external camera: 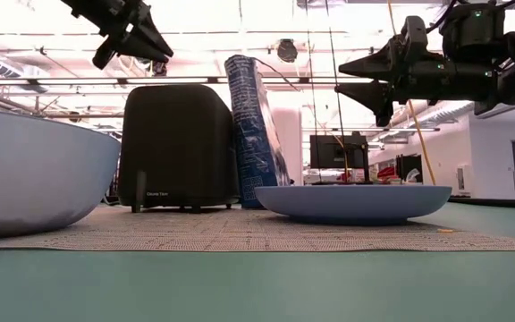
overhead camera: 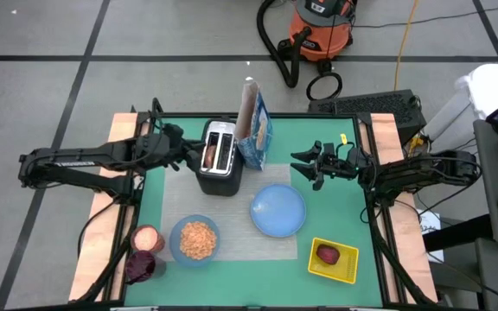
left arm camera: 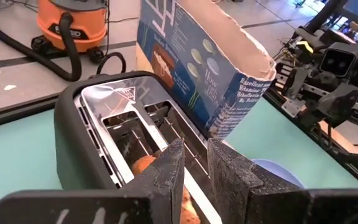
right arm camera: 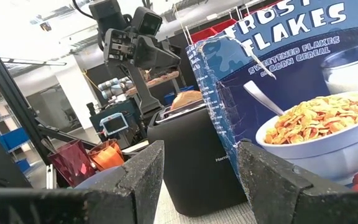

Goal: Arrange a breakfast setting
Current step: Put the toasted bagel on the blue plate

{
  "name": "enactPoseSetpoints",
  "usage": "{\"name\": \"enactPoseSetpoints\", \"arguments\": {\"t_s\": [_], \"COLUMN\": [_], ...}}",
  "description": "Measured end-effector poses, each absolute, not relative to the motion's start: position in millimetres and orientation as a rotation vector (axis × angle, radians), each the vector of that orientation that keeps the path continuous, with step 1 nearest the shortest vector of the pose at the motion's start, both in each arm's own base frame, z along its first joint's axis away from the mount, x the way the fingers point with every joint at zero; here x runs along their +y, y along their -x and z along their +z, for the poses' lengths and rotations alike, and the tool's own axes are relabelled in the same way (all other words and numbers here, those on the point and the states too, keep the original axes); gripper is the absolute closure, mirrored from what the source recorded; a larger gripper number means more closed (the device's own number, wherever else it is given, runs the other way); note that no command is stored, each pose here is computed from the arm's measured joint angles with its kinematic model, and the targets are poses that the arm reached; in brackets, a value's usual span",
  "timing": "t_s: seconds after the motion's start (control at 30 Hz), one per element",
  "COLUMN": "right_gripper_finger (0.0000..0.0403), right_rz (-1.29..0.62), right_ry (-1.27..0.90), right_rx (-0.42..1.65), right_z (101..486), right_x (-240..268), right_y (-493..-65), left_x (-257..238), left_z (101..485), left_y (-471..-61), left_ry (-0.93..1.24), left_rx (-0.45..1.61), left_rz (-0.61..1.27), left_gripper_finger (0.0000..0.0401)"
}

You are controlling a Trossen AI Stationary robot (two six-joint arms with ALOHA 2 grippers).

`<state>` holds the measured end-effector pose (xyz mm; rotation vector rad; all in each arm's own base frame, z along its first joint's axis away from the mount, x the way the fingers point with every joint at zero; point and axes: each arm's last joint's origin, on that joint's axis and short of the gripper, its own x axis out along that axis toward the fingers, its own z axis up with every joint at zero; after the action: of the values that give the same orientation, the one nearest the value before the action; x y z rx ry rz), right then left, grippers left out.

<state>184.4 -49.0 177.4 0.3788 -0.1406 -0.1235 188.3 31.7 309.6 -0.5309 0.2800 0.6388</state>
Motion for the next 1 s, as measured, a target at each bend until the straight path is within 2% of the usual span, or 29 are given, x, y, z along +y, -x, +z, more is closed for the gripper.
{"name": "enactPoseSetpoints", "arguments": {"t_s": [0.17, 0.37, 0.53, 0.63, 0.8, 1.0], "right_gripper_finger": [0.0211, 0.0211, 0.0211, 0.0211, 0.0211, 0.0211], "right_rz": [-0.124, -0.124, -0.124, -0.124, -0.124, -0.124], "right_ry": [-0.379, -0.371, -0.371, -0.371, -0.371, -0.371], "right_rx": [-0.140, -0.140, -0.140, -0.140, -0.140, -0.140], "right_z": [177.3, 177.3, 177.3, 177.3, 177.3, 177.4], "right_x": [-49.0, -49.0, -49.0, -49.0, -49.0, -49.0], "right_y": [-184.4, -184.4, -184.4, -184.4, -184.4, -184.4], "left_x": [29.7, 28.6, 28.3, 28.8, 30.7, 39.0], "left_z": [319.9, 348.0, 370.9, 380.5, 416.8, 437.6], "left_y": [-195.3, -201.2, -199.7, -200.0, -206.8, -226.2], "left_ry": [0.518, 0.403, 0.301, 0.247, 0.166, 0.205], "left_rx": [0.203, -0.043, -0.260, -0.322, -0.174, 0.326], "left_rz": [0.502, 0.366, 0.324, 0.335, 0.403, 0.529], "left_gripper_finger": [0.0325, 0.0313, 0.0258, 0.0224, 0.0206, 0.0206]}}
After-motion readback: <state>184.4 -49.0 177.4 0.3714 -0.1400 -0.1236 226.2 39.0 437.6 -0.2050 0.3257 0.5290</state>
